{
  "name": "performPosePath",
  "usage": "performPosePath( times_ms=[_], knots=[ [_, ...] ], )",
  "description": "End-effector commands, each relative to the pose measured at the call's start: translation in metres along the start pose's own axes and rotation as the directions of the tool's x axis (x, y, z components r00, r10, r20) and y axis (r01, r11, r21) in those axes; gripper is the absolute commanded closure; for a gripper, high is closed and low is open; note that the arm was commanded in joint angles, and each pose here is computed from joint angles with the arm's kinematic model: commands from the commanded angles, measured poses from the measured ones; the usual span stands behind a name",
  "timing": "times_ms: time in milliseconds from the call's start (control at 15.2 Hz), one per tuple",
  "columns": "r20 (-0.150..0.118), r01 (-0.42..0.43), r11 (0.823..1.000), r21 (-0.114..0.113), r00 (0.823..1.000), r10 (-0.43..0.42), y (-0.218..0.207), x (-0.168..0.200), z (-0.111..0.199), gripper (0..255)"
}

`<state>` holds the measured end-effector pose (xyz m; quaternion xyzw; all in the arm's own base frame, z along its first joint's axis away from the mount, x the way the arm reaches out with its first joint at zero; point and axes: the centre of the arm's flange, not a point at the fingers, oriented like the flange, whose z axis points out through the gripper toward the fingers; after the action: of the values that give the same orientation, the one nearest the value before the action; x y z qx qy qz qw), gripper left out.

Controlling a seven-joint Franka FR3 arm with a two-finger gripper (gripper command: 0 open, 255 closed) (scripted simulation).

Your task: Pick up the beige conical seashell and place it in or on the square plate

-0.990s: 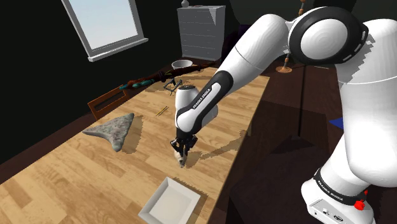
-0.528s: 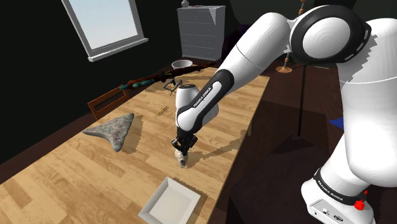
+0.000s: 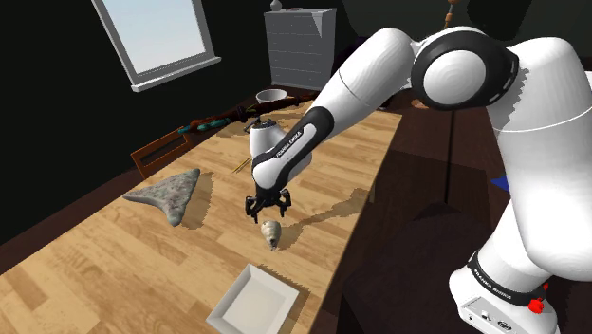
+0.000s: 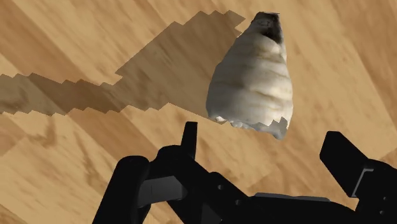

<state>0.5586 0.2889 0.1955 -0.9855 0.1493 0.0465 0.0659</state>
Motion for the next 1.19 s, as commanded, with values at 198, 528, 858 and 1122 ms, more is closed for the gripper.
performPosePath(
  times_ms=[198,528,858,1122],
  knots=[
    [-0.004,-0.024,1.0,-0.013,1.0,0.024,0.001,0.008,0.024,0],
    [-0.004,-0.024,1.0,-0.013,1.0,0.024,0.002,0.008,0.043,0],
    [-0.004,-0.024,1.0,-0.013,1.0,0.024,0.002,0.008,0.043,0],
    [-0.004,-0.024,1.0,-0.013,1.0,0.024,0.002,0.008,0.043,255]
  ],
)
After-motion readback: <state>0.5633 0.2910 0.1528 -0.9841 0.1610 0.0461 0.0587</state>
